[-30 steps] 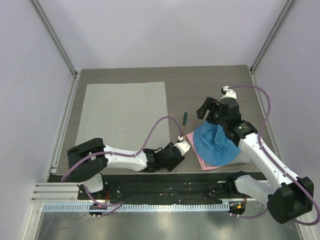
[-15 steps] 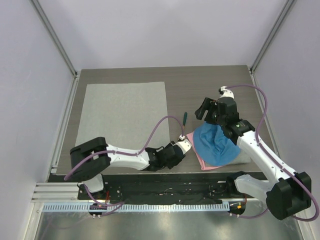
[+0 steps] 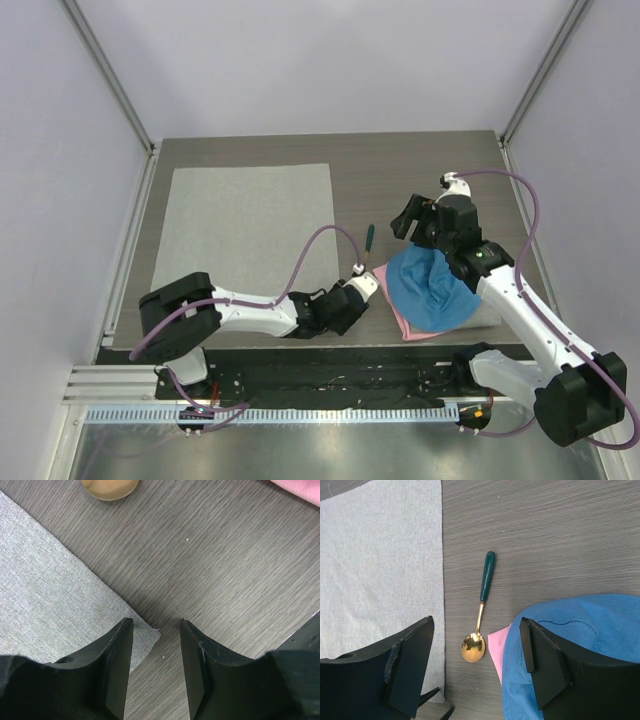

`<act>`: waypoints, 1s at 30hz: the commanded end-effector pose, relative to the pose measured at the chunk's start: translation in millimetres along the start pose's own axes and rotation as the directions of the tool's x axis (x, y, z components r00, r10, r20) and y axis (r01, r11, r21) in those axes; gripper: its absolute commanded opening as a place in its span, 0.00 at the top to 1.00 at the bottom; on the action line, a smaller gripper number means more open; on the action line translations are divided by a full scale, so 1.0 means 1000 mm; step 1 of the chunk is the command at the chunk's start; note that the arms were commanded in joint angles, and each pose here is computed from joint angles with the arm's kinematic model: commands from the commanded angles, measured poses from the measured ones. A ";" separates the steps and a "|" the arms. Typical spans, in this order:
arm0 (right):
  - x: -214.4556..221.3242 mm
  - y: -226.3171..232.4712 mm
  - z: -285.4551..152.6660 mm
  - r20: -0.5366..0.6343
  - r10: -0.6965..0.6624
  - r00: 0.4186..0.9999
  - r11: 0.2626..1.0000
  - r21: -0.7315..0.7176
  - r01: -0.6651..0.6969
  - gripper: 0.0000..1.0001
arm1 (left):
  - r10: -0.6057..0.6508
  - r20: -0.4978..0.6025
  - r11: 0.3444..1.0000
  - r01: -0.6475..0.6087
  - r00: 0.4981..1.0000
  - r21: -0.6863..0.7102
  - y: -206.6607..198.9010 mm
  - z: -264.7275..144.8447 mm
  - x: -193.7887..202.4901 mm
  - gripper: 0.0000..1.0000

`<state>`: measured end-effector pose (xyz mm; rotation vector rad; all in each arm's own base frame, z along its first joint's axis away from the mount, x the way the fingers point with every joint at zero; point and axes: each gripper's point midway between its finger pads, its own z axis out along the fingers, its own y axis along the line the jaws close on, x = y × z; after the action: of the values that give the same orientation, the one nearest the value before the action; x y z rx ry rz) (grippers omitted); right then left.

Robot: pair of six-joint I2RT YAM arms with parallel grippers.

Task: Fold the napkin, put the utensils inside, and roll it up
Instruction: Fold the napkin

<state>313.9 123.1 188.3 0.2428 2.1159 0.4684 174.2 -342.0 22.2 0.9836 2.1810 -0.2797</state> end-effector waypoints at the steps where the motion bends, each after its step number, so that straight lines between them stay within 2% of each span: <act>1: -0.012 0.006 -0.005 0.049 -0.009 0.999 1.000 -0.023 0.011 0.22 | -0.039 -0.034 0.998 0.037 0.999 -0.058 0.013 0.000 0.012 0.55; 12: -0.011 0.004 -0.005 0.047 -0.014 0.999 1.000 -0.017 0.015 0.22 | -0.104 -0.060 0.993 0.100 0.993 -0.054 0.010 -0.005 0.020 0.58; 21: -0.006 0.003 -0.001 0.027 -0.022 0.999 1.000 -0.012 0.022 0.22 | -0.116 -0.029 0.992 0.114 0.993 -0.057 0.013 -0.009 0.017 0.51; 30: -0.007 0.002 -0.001 0.032 -0.022 0.999 1.000 -0.011 0.022 0.22 | -0.117 -0.077 0.992 0.113 0.990 -0.062 0.013 -0.007 0.028 0.58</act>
<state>313.8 122.6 187.9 0.2321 2.1173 0.4615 170.6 -333.4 20.0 0.8320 2.2618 -0.3128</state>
